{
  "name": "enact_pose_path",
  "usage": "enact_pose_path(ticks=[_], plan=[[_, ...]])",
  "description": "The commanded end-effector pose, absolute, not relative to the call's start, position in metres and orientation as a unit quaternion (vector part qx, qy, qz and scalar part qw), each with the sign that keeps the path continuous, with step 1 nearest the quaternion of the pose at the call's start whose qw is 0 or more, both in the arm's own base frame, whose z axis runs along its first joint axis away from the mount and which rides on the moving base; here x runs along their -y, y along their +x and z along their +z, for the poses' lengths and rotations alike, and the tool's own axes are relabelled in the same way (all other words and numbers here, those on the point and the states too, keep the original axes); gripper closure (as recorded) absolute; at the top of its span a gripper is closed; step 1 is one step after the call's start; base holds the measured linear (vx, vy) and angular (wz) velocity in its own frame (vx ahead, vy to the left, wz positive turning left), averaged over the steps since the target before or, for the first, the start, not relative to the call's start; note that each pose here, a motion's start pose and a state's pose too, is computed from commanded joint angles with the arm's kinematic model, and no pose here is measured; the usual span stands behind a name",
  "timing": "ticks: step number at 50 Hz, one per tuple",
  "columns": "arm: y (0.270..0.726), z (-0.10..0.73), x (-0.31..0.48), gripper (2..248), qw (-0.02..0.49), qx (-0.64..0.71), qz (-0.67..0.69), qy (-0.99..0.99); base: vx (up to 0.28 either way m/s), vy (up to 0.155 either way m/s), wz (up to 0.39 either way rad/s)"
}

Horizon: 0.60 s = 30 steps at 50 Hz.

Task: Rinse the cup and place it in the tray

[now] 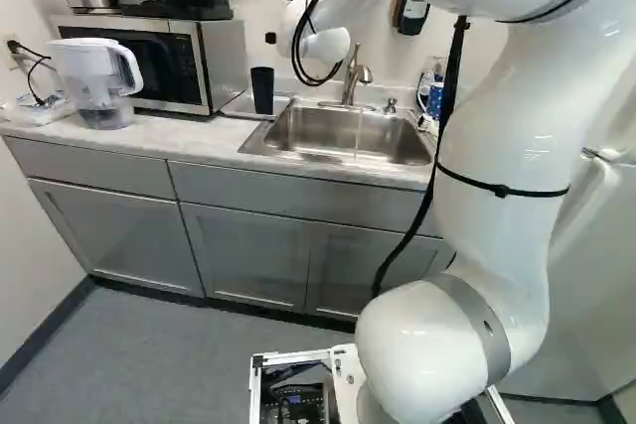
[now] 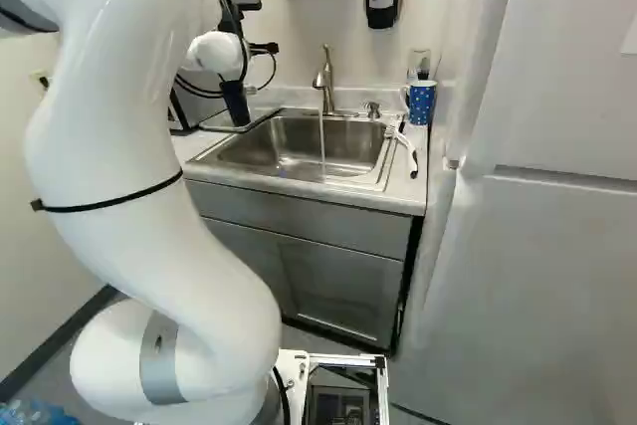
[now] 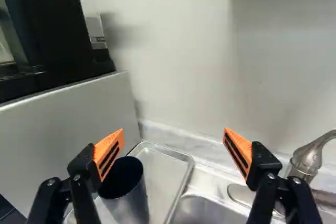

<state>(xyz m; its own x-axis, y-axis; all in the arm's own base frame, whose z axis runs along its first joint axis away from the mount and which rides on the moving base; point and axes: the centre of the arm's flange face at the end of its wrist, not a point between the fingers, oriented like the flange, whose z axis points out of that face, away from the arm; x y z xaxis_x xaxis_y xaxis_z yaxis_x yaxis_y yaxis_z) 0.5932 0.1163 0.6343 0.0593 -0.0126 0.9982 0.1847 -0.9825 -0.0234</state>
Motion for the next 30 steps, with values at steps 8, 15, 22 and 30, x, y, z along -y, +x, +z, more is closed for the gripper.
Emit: enact_pose_path(ticks=[8,15,22,30], plan=[[0.592,0.642,-0.104,3,0.064,0.056,-0.685,-0.724,0.0,0.0,0.0],[0.591,0.649,-0.094,3,0.057,0.054,-0.686,-0.724,0.0,0.0,0.0],[0.59,0.656,-0.083,3,0.05,0.051,-0.687,-0.723,0.0,0.0,0.0],[0.589,0.663,-0.071,3,0.042,0.048,-0.688,-0.723,0.0,0.0,0.0]])
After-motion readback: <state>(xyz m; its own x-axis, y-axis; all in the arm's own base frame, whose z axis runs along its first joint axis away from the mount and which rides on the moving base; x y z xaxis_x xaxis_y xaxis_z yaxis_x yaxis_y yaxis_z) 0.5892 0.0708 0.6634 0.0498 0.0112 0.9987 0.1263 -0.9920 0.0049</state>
